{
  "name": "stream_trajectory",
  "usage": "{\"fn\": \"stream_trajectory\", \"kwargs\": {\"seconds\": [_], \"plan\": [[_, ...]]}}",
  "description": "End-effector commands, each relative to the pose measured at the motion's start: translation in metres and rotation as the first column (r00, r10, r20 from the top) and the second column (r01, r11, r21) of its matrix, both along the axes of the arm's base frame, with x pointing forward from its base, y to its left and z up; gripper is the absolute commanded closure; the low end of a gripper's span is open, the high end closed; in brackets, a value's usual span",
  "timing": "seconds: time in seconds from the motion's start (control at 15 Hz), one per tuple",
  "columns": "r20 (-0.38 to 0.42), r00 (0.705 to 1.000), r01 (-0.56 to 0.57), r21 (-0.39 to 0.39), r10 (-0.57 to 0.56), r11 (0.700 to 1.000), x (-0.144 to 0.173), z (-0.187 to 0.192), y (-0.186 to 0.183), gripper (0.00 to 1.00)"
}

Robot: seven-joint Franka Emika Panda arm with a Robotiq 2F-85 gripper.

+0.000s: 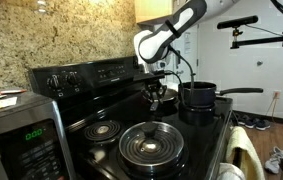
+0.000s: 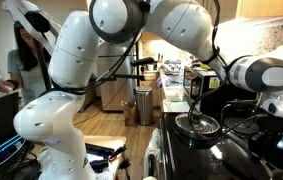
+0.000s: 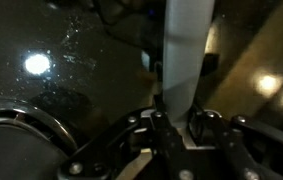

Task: Move the pan to the top right plate of the stove

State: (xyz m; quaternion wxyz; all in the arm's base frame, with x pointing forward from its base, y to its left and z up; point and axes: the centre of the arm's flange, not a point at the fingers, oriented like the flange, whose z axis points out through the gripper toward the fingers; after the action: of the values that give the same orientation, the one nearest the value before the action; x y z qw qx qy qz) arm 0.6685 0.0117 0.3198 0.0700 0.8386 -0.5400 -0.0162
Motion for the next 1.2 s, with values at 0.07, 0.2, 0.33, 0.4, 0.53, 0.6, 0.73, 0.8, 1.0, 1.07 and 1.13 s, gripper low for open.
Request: {"fn": "stream_trajectory", "kwargs": {"seconds": [0.07,0.2,0.33,0.4,0.53,0.6,0.73,0.8,1.0,1.07,1.13], "plan": [[-0.007,1.0,-0.031,-0.001,0.031,1.0,0.005,0.008,0.004,0.94],[-0.002,0.999,-0.036,-0.001,0.036,0.999,0.008,0.009,0.004,0.94],[0.0,0.999,-0.047,-0.003,0.047,0.999,0.011,0.011,0.004,0.49],[0.001,0.999,-0.052,-0.003,0.053,0.999,0.013,0.012,0.004,0.48],[0.011,0.998,-0.069,-0.001,0.069,0.998,0.017,0.016,0.006,0.37],[0.017,0.997,-0.075,-0.002,0.075,0.997,0.018,0.018,0.007,0.31],[0.025,0.996,-0.088,-0.001,0.088,0.996,0.021,0.021,0.008,0.18],[0.027,0.995,-0.095,0.0,0.095,0.995,0.022,0.023,0.008,0.11],[0.03,0.992,-0.122,-0.01,0.123,0.992,0.02,0.026,0.012,0.0],[0.008,0.982,-0.187,-0.019,0.187,0.982,0.017,0.023,0.018,0.0],[0.039,0.993,-0.112,-0.002,0.112,0.994,0.014,0.022,0.013,0.04]]}}
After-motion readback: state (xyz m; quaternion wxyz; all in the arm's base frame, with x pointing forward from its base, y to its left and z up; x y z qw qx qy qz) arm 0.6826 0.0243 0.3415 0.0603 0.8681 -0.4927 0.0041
